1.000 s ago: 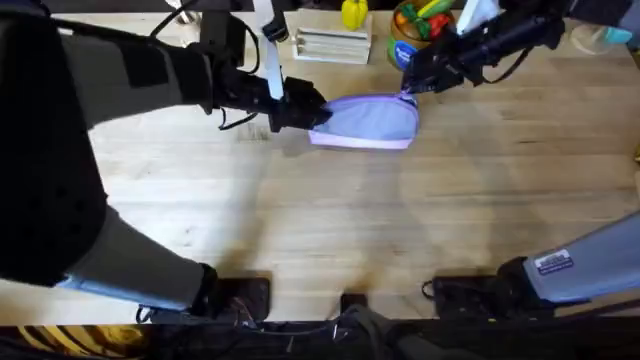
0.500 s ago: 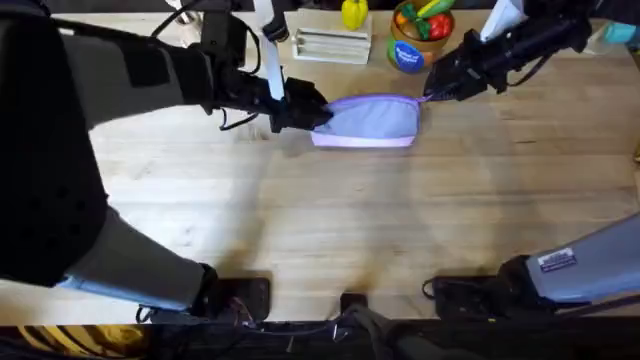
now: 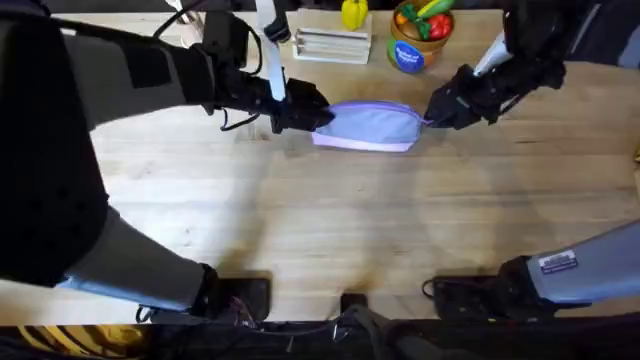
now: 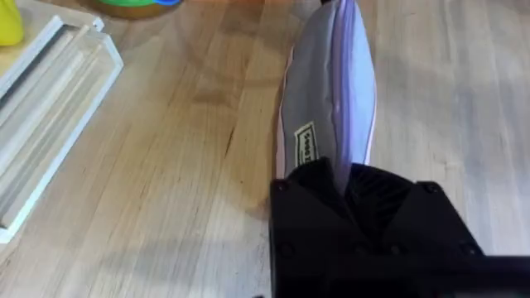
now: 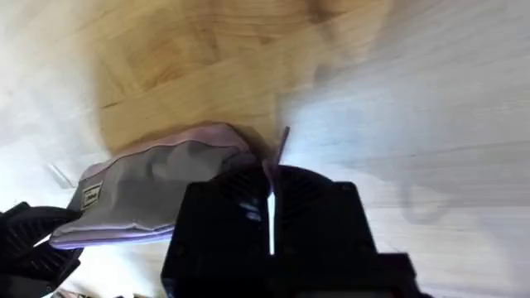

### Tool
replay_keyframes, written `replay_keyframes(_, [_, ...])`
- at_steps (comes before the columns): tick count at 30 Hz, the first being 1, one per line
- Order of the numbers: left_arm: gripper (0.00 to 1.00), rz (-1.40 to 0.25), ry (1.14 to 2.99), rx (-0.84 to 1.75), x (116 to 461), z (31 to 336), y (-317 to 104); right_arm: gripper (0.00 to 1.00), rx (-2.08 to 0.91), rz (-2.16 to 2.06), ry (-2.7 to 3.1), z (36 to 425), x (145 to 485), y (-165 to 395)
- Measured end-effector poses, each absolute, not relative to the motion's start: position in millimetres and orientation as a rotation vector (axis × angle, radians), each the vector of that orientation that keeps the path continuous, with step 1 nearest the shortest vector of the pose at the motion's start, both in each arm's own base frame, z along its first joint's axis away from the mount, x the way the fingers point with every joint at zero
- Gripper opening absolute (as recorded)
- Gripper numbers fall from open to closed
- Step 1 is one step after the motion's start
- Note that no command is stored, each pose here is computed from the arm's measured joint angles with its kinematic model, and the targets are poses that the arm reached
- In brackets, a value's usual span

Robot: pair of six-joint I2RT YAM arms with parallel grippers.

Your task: Unzip the bag, pick up the pens from the table one at a time and place them inside, then zip the bag closed.

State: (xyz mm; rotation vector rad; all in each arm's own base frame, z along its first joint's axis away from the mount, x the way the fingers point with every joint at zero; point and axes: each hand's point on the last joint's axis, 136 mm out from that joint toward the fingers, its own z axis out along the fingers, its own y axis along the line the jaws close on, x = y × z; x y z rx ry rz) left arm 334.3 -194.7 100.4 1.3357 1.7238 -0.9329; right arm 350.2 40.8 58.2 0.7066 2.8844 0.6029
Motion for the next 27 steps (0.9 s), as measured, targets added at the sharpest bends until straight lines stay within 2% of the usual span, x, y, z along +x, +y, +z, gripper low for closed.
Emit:
replay_keyframes(6, [0.042, -0.930, 1.726, 1.336, 334.5, 100.1, -194.5, 0.035, 0.718, 0.636, 2.847, 61.3, 357.1, 42.0])
replay_keyframes(9, [0.042, -0.928, 1.729, 1.335, 334.9, 99.6, -193.8, 0.151, 0.728, 0.612, 2.827, 63.5, 358.8, 36.2])
replay_keyframes(15, [0.042, -0.928, 1.732, 1.334, 334.7, 99.3, -193.4, 0.269, 0.716, 0.566, 2.741, 88.4, 363.6, 23.7])
replay_keyframes(16, [0.042, -0.928, 1.732, 1.334, 334.7, 99.3, -193.4, 0.315, 0.701, 0.566, 2.720, 96.4, 364.1, 23.5])
replay_keyframes(17, [0.042, -0.928, 1.732, 1.333, 334.8, 99.3, -193.3, 0.404, 0.684, 0.564, 2.698, 104.7, 364.5, 23.2])
replay_keyframes(21, [0.042, -0.927, 1.733, 1.333, 334.9, 99.3, -193.1, 0.931, 0.595, 0.557, 2.617, 138.5, 362.3, 24.2])
replay_keyframes(23, [0.042, -0.927, 1.733, 1.333, 334.9, 99.3, -193.1, 0.990, 0.544, 0.554, 2.581, 154.6, 359.6, 26.8])
replay_keyframes(27, [0.042, -0.928, 1.733, 1.333, 334.8, 99.3, -193.2, 0.996, 0.453, 0.552, 2.520, 183.2, 351.0, 33.8])
